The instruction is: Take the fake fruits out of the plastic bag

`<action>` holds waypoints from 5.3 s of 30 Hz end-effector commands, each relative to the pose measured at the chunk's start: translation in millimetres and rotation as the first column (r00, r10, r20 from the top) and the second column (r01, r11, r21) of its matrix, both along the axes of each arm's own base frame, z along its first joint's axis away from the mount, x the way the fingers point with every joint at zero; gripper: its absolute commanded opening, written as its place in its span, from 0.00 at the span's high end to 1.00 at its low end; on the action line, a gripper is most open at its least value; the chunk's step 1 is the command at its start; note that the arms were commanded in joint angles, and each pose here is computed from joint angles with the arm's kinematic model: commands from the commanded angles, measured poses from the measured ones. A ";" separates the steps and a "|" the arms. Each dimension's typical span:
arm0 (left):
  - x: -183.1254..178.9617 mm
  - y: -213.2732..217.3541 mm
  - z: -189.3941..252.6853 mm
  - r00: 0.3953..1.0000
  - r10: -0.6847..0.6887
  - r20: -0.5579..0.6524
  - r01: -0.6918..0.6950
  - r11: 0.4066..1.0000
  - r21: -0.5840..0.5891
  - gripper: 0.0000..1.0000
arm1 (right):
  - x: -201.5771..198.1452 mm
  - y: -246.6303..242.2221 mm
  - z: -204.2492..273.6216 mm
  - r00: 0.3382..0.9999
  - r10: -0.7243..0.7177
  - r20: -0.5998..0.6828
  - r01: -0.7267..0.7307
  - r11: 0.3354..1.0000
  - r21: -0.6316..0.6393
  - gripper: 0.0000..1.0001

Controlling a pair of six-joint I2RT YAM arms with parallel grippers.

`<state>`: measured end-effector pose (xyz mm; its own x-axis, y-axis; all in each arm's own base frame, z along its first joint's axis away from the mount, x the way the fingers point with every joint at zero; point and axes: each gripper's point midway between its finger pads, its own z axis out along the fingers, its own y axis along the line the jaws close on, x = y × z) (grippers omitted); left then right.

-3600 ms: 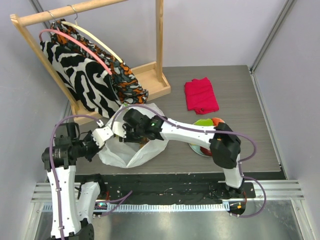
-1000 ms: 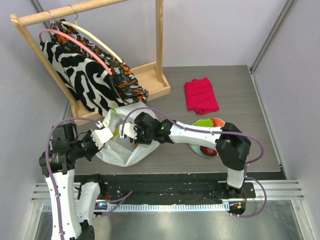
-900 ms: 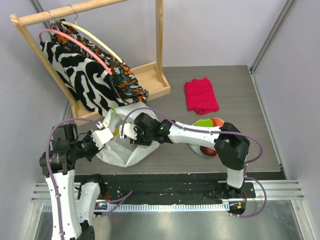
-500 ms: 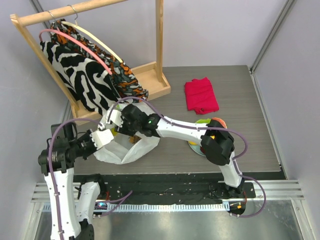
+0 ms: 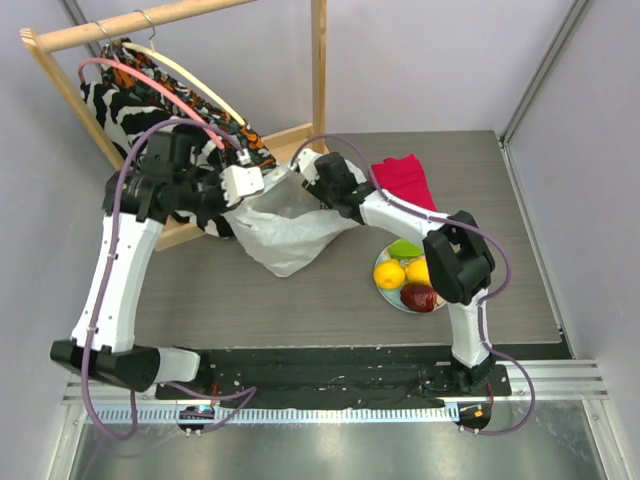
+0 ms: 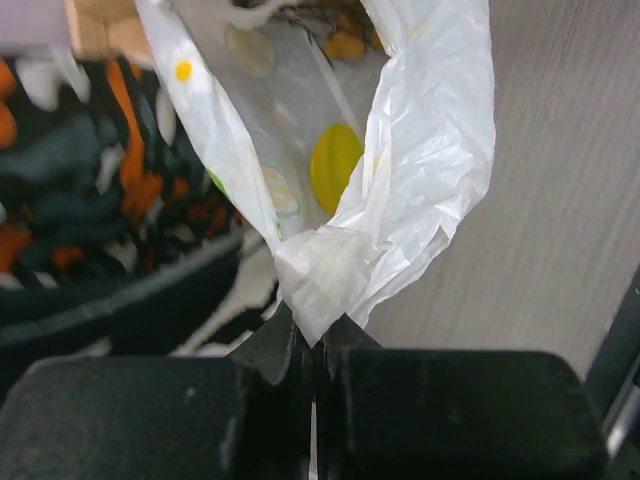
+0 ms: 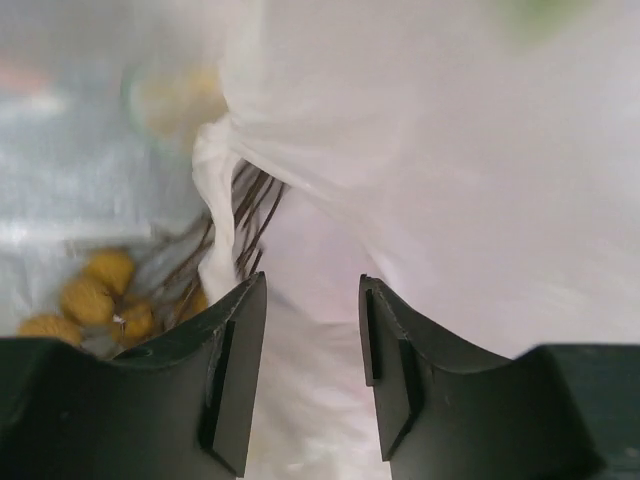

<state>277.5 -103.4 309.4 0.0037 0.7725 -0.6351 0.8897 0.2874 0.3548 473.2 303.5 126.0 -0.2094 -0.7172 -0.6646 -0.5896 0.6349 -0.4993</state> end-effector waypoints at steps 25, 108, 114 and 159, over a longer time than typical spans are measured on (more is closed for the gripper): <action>-178.6 42.8 -123.9 0.907 0.086 -0.413 0.036 0.959 0.280 1.00 | -183.1 130.5 25.4 0.885 0.432 -0.173 -0.360 0.872 0.333 0.55; -174.0 3.6 -71.0 0.937 0.029 -0.349 -0.029 1.000 0.006 1.00 | -185.9 85.1 -10.7 0.851 0.460 -0.253 -0.503 0.853 -0.139 0.98; -185.4 -12.0 -58.4 0.911 -0.014 -0.411 -0.024 0.996 -0.088 1.00 | -223.1 139.1 29.4 0.745 0.556 -0.369 -0.500 0.831 0.242 0.61; -154.3 -18.7 -60.1 0.913 0.059 -0.404 -0.098 0.992 -0.075 1.00 | -206.1 236.2 -35.0 0.747 0.508 -0.429 -0.338 0.846 0.412 0.79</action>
